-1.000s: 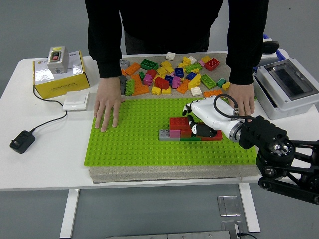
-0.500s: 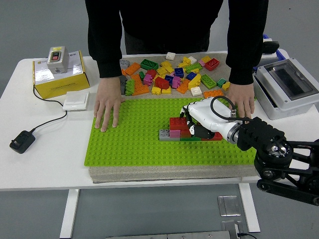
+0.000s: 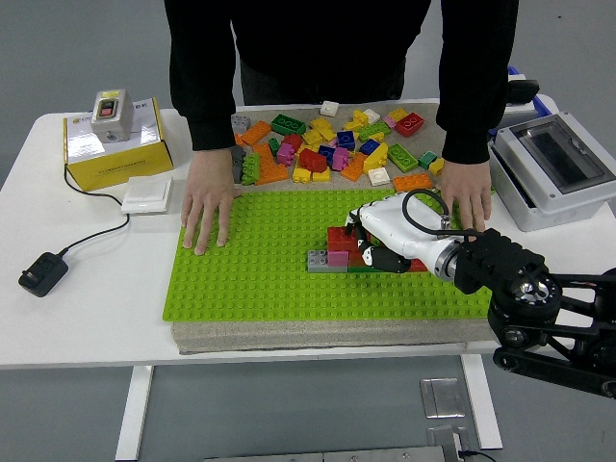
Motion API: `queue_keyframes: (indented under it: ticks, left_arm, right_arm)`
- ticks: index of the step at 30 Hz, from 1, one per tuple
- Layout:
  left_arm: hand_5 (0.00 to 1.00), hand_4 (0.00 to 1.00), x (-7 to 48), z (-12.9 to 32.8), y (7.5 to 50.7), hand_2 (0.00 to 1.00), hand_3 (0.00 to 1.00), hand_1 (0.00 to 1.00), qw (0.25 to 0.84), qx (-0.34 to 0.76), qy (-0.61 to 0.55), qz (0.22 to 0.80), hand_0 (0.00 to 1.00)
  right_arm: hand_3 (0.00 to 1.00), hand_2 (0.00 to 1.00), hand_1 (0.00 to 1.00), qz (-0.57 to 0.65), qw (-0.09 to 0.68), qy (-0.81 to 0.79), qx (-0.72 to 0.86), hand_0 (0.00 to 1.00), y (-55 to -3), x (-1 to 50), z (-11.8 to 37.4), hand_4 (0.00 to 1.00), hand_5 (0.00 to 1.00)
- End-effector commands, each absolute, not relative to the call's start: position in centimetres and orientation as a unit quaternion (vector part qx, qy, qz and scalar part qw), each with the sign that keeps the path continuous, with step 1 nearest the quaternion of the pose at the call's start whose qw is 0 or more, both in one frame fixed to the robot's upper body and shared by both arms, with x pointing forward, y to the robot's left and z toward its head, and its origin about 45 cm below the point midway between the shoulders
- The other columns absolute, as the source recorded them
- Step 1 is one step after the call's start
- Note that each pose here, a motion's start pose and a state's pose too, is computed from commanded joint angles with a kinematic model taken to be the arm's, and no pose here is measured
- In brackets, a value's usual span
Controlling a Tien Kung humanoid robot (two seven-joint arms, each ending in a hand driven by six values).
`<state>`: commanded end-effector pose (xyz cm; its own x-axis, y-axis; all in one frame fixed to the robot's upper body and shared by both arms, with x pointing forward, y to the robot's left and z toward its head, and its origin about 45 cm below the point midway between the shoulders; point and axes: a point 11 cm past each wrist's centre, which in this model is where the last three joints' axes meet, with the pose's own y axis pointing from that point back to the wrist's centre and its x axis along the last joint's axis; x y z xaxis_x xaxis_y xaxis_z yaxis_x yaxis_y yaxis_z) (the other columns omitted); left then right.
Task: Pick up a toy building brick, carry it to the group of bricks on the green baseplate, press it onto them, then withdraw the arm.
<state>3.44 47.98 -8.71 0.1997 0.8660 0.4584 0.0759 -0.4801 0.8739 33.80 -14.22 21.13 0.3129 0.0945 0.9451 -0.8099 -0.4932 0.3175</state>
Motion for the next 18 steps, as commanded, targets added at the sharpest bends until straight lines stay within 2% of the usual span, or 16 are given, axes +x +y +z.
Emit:
queue_keyframes:
  ticks: [18]
  left_arm:
    - [0.607, 0.135, 3.48, -8.74, 47.92, 0.430, 0.587, 0.602, 0.374, 0.677, 0.347, 0.530, 0.629]
  right_arm:
    - [0.651, 0.665, 0.110, 0.527, 0.425, -0.260, 0.689, 0.002, -14.17, 33.54, 20.97, 0.002, 0.339]
